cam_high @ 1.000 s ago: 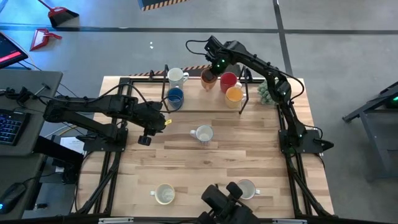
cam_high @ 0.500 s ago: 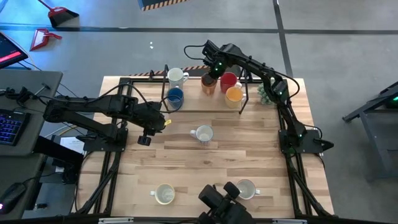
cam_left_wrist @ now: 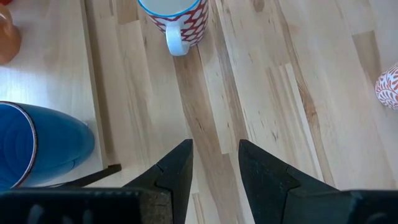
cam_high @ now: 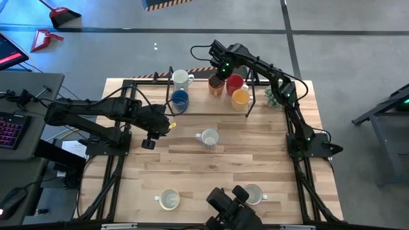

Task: Place coffee mugs
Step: Adjust the orange mug on the shelf

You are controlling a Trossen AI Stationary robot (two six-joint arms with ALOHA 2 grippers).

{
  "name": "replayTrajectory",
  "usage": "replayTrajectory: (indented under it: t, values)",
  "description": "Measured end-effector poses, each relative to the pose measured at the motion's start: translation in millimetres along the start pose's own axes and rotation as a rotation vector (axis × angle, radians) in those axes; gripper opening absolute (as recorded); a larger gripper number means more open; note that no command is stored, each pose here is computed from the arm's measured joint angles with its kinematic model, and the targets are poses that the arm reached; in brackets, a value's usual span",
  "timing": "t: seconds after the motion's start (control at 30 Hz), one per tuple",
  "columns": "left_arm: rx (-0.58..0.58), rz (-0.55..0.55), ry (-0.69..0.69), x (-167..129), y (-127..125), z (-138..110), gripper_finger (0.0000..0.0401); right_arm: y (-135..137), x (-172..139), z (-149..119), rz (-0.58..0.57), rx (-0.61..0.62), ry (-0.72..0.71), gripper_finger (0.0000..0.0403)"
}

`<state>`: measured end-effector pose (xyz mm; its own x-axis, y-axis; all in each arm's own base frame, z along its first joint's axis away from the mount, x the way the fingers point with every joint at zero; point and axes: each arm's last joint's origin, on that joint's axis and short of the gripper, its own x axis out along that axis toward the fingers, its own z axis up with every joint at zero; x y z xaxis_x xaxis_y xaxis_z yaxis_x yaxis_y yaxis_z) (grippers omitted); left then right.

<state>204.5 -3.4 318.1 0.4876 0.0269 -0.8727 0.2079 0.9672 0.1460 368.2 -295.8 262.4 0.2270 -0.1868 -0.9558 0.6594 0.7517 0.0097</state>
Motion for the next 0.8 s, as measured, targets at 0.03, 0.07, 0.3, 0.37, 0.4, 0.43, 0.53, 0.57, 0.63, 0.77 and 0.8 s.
replayTrajectory:
  t: [0.03,0.07,0.3,0.37,0.4,0.43,0.53,0.57,0.63,0.77,0.8]
  values:
    - [0.000,0.000,0.000,0.0,0.0,0.0,0.0120,0.0,0.0,0.0,0.000,0.000,0.000,0.0000]
    - [0.000,0.000,0.000,0.1,0.0,0.0,0.0120,0.0,-0.1,0.0,-0.001,0.000,0.000,0.0000]
    - [-0.001,0.000,0.001,0.0,0.0,-0.1,0.0120,-0.4,-0.1,0.1,-0.020,-0.004,-0.001,0.0020]
    - [-0.001,0.000,0.001,0.0,0.0,-0.2,0.0120,-0.6,-0.1,0.1,-0.022,-0.013,-0.001,0.0032]
    - [-0.001,-0.001,0.002,0.0,0.0,-0.2,0.0120,-0.6,-0.1,0.1,-0.022,-0.015,-0.002,0.0038]
    - [-0.001,-0.001,0.003,0.0,-0.1,-0.3,0.0120,-0.7,-0.1,0.1,-0.023,-0.015,-0.002,0.0044]
    - [-0.001,-0.001,0.004,0.0,-0.1,-0.4,0.0120,-0.6,-0.1,0.1,-0.019,-0.019,-0.002,0.0059]
    - [-0.001,-0.001,0.004,0.0,-0.1,-0.4,0.0120,-0.5,-0.1,0.2,-0.019,-0.019,-0.002,0.0063]
    - [0.000,-0.001,0.004,0.0,-0.1,-0.4,0.0120,0.1,-0.1,0.7,-0.016,-0.020,-0.008,0.0070]
    - [0.001,-0.001,0.004,0.0,-0.1,-0.4,0.0120,1.1,-1.4,1.2,0.000,-0.026,-0.011,0.0079]
    - [0.001,-0.001,0.004,0.1,-0.1,-0.4,0.0120,1.2,-3.6,2.1,0.001,-0.027,-0.019,0.0080]
